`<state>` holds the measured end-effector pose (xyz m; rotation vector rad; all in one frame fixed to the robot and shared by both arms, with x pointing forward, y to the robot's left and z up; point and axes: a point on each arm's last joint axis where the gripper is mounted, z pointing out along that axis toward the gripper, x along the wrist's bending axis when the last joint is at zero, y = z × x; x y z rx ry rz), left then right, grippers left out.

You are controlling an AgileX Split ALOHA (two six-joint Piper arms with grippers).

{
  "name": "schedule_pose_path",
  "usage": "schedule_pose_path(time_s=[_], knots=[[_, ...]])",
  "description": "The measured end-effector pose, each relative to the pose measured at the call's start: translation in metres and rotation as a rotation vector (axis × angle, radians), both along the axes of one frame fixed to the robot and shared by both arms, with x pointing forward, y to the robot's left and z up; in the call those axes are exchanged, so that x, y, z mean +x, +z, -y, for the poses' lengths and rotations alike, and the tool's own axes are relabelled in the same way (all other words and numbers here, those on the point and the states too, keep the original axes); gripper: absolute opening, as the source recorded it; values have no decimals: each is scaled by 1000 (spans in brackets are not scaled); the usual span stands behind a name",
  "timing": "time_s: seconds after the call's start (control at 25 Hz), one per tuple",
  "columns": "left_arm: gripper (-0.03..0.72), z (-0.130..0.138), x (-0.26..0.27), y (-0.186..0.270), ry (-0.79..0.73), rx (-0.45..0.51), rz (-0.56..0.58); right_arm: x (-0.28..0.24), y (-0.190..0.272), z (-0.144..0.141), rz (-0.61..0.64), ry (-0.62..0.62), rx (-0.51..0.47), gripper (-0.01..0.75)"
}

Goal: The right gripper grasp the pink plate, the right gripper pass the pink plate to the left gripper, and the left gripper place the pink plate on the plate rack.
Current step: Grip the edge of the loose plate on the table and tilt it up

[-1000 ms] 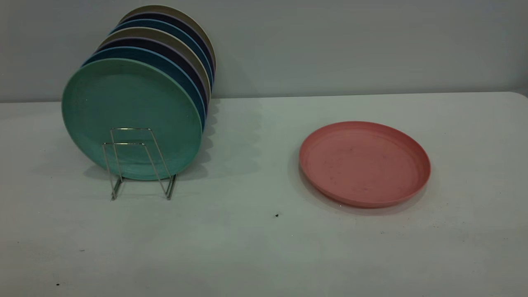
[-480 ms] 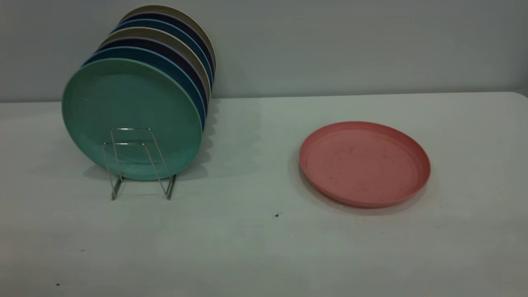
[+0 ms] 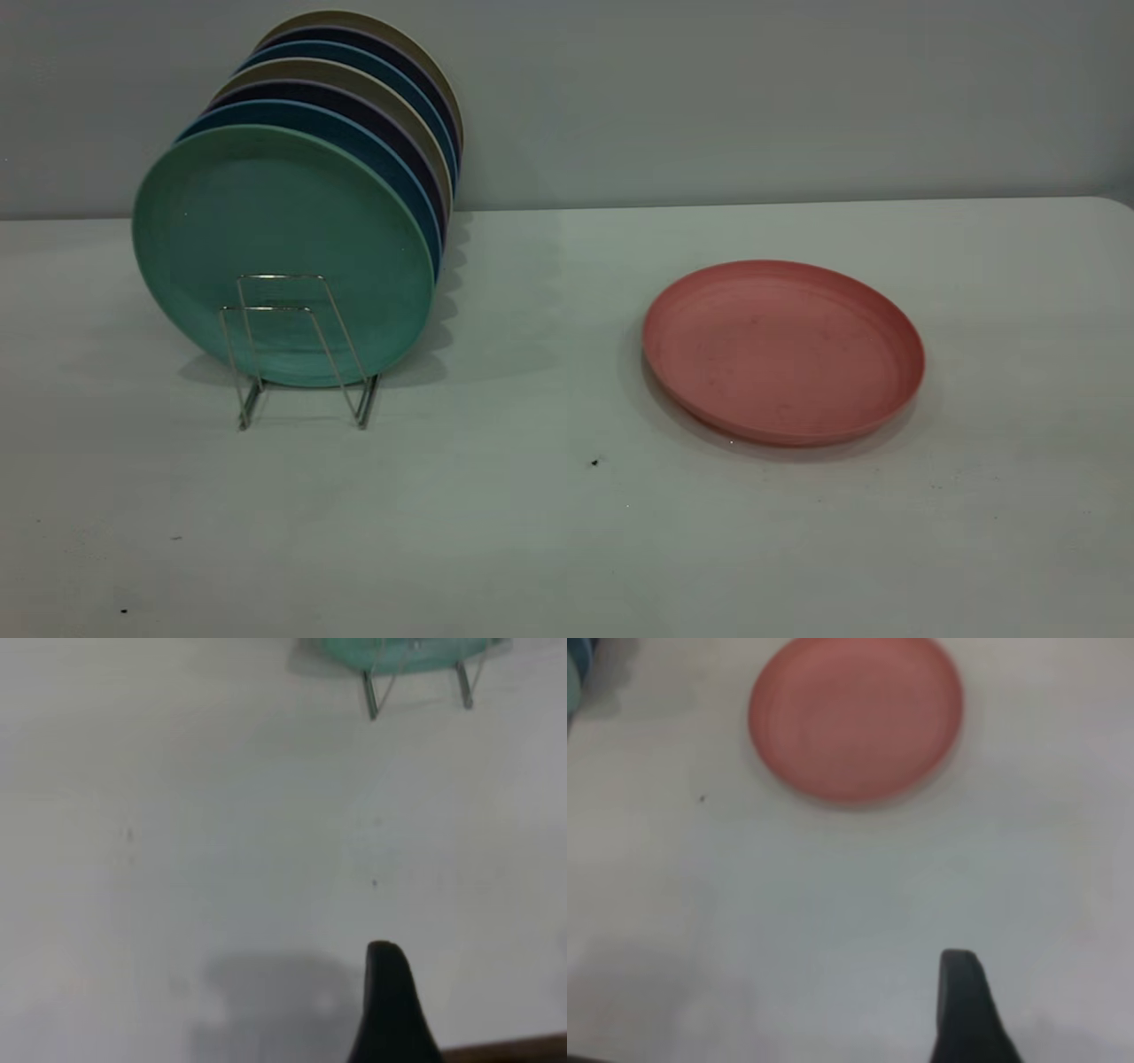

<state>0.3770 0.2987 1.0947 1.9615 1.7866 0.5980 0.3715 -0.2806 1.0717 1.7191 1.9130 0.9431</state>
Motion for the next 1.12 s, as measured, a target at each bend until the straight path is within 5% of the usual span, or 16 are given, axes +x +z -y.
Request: schedule_pose_path(time_s=[0.24, 0.48, 1.12], knots=[[530, 2, 69, -5, -1, -10, -25, 56, -25, -5, -97, 85, 28, 481], [530, 19, 125, -30, -85, -125, -86, 108, -62, -11, -192, 108, 115, 481], [530, 152, 205, -124, -444, -239, -229, 224, -165, 0, -343, 65, 215, 481]])
